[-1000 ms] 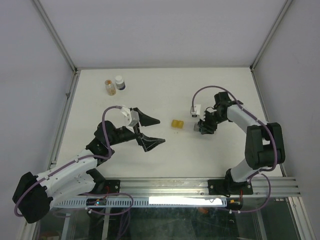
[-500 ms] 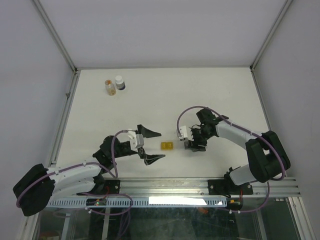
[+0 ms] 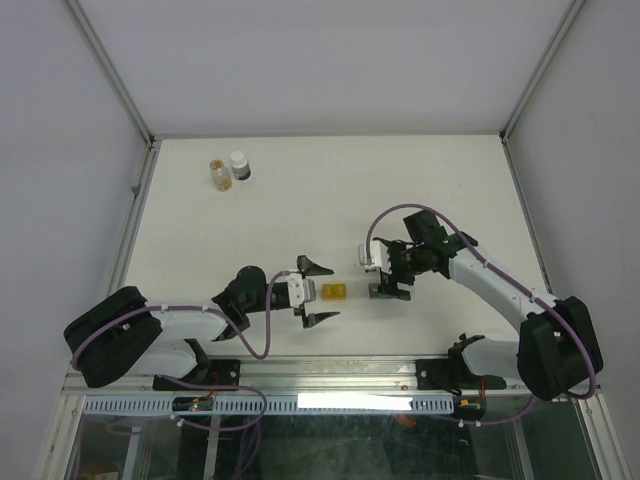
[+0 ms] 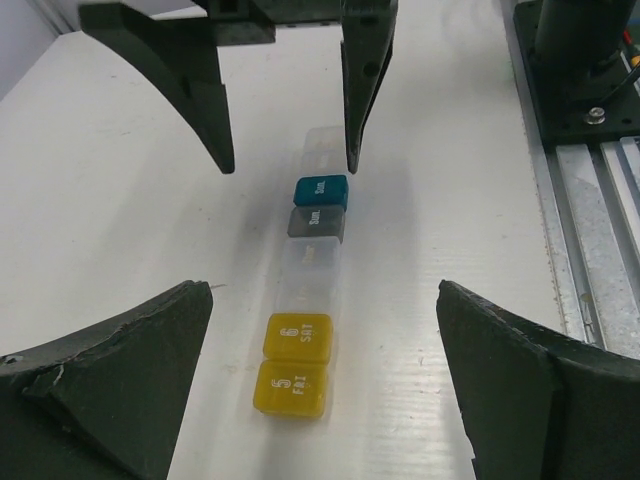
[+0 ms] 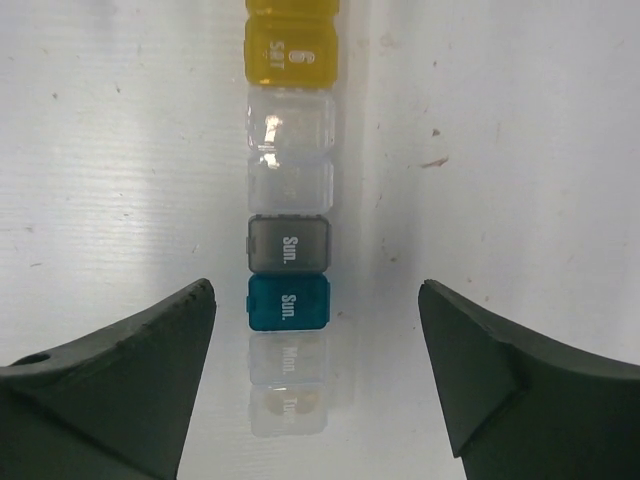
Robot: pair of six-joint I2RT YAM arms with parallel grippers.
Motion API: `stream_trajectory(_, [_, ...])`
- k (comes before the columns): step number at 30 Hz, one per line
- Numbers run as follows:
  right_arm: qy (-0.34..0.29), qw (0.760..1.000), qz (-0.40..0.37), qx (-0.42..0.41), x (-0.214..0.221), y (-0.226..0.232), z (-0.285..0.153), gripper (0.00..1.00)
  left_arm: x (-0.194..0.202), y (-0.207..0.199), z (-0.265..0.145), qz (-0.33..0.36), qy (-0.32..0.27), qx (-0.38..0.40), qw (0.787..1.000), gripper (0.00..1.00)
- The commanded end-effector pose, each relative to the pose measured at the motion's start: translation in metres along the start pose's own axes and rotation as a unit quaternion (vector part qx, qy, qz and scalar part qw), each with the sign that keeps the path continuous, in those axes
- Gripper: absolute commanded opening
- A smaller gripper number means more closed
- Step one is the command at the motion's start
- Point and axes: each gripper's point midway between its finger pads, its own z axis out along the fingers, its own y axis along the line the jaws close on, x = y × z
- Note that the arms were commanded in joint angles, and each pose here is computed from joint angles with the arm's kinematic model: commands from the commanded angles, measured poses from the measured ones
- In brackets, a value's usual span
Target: Sort the pills into containers
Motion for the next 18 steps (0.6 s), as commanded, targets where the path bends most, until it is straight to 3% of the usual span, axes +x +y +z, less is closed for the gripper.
stream_trajectory(1, [-0.082,0.996,-0.043,0.001,-0.047,-0.003,-0.024,0.88,-0.017,0.009,0.02,0.057,-0.033,0.011,0.998,0.99])
stream_trajectory(3, [-0.11,0.992,-0.06,-0.027,-0.059,0.006,-0.027,0.94,-0.009,0.01,0.025,0.057,-0.026,0.014,0.998,0.99])
stream_trajectory(6, [-0.108,0.988,-0.074,-0.076,-0.053,0.02,-0.021,0.94,0.011,0.012,0.034,0.057,-0.005,0.016,0.998,0.99])
stream_trajectory(11, [-0.075,0.996,-0.035,-0.042,-0.028,0.006,0.001,0.94,0.03,0.018,0.047,0.062,0.018,0.019,0.998,0.99])
stream_trajectory(18, [-0.065,0.997,-0.037,-0.006,-0.009,0.0,0.017,0.9,0.048,0.022,0.061,0.059,0.029,0.018,0.998,0.97])
